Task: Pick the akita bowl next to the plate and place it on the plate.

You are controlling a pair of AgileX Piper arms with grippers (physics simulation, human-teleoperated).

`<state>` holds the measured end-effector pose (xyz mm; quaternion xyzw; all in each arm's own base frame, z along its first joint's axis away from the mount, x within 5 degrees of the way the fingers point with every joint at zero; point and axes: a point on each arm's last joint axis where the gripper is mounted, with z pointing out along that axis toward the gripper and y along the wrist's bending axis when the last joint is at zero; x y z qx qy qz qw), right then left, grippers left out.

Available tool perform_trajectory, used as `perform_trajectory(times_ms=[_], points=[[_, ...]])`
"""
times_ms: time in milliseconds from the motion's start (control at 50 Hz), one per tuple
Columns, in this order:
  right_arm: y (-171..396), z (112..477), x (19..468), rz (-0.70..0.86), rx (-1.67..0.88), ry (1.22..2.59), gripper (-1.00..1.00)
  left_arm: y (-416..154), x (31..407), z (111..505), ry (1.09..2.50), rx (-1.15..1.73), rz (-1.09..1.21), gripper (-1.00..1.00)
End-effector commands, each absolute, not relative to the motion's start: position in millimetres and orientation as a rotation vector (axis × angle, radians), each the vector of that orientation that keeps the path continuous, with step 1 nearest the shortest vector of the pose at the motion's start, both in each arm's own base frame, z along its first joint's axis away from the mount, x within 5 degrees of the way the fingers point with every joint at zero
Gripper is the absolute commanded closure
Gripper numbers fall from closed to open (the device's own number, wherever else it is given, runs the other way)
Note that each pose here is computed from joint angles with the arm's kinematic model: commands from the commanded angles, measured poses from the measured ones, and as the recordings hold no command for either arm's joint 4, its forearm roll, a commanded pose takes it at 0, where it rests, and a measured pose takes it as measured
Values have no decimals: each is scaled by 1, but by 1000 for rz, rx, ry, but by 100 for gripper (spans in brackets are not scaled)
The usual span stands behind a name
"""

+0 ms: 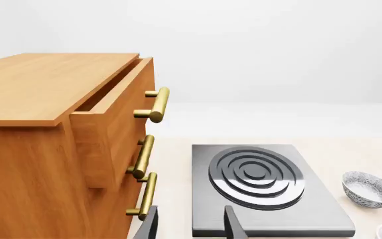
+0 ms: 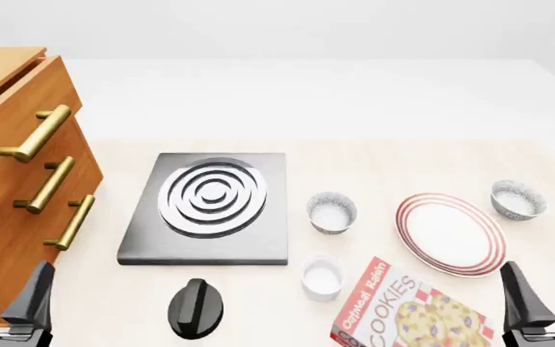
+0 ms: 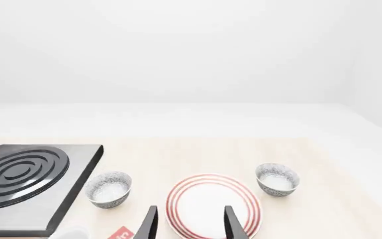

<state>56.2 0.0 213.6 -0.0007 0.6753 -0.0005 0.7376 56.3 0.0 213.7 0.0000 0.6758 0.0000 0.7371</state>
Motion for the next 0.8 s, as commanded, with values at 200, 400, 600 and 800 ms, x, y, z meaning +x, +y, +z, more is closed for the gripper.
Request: perform_trajectory(times_ms=[200,400,600,800], points=[[0,214,56,-20,-22,1481,-100,0,57,214,1485,0,0,-100],[0,215,56,-23,-20,1479,-100,0,57,214,1485,0,0,-100],[0,219,56,-20,-20,1470,-100,0,57,214,1485,0,0,-100],[0,225,57,-19,-22,1464,-100,0,57,214,1485,0,0,-100]])
